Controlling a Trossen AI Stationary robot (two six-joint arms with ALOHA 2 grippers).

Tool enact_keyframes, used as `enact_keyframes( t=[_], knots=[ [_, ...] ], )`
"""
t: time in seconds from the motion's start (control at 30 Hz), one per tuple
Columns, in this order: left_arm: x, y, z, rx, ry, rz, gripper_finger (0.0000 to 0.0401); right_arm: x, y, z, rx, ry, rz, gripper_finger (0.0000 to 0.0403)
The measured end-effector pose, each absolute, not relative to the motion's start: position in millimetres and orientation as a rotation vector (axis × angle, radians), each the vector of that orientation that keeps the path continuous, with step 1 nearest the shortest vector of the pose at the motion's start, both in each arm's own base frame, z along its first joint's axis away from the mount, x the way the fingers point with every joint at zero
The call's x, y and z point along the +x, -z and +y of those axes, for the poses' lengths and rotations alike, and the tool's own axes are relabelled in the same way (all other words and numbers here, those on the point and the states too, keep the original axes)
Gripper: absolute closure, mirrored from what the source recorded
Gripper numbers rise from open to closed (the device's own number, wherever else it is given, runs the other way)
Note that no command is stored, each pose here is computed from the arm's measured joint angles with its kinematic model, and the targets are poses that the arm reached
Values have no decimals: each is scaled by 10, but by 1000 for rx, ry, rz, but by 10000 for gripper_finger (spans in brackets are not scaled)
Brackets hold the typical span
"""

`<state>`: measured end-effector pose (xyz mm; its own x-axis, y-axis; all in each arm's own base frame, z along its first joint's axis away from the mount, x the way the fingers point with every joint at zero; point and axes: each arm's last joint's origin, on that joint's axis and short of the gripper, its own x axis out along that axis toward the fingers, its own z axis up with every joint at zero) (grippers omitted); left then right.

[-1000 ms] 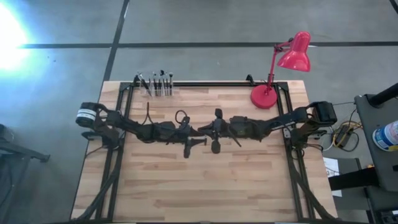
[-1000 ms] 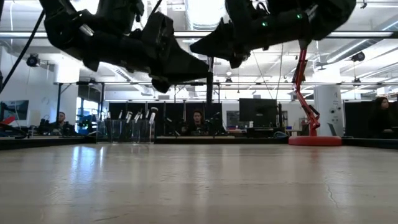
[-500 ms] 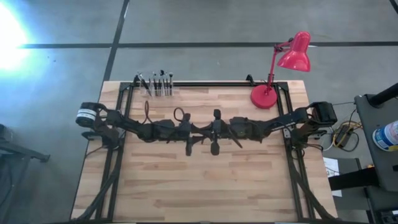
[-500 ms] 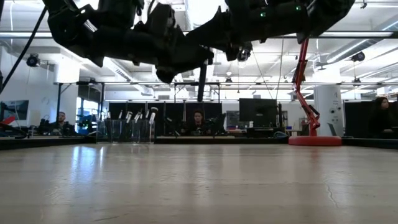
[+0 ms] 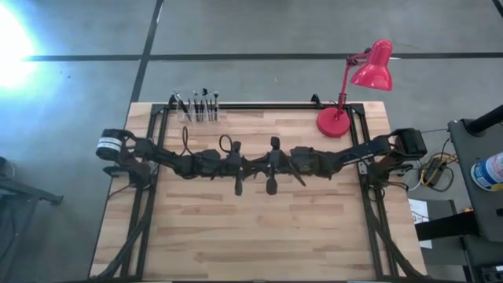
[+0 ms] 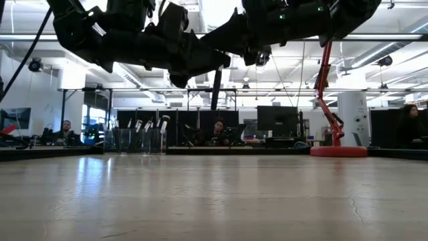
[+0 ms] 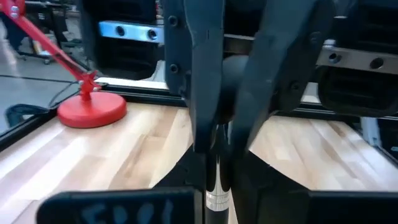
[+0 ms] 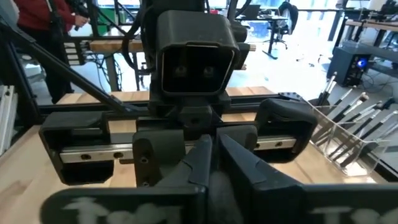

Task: Pick & Place Makeup Brushes
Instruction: Put the powder brush into the transparent organizer

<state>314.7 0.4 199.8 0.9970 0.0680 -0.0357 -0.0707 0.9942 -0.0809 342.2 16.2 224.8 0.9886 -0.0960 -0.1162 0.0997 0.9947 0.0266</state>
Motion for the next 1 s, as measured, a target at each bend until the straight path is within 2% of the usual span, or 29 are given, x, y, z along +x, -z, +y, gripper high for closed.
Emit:
enact_keyframes(
  t=[0.3,0.4,0.53,0.77,1.0],
  knots=[
    [3088,-1989,377,-105,-247,41,365,3217,-2542,110,-10,103,85,284],
    [3048,-1984,575,-115,-306,54,365,3090,-2618,52,-49,123,121,271],
    [2952,-2023,874,-132,-409,47,365,2923,-2610,-43,-57,151,157,295],
    [2639,-2120,1409,-155,-616,67,365,2651,-2302,-257,-62,231,190,382],
    [2175,-2286,1921,-195,-854,-3,365,2500,-2188,-572,-55,358,179,394]
  ],
)
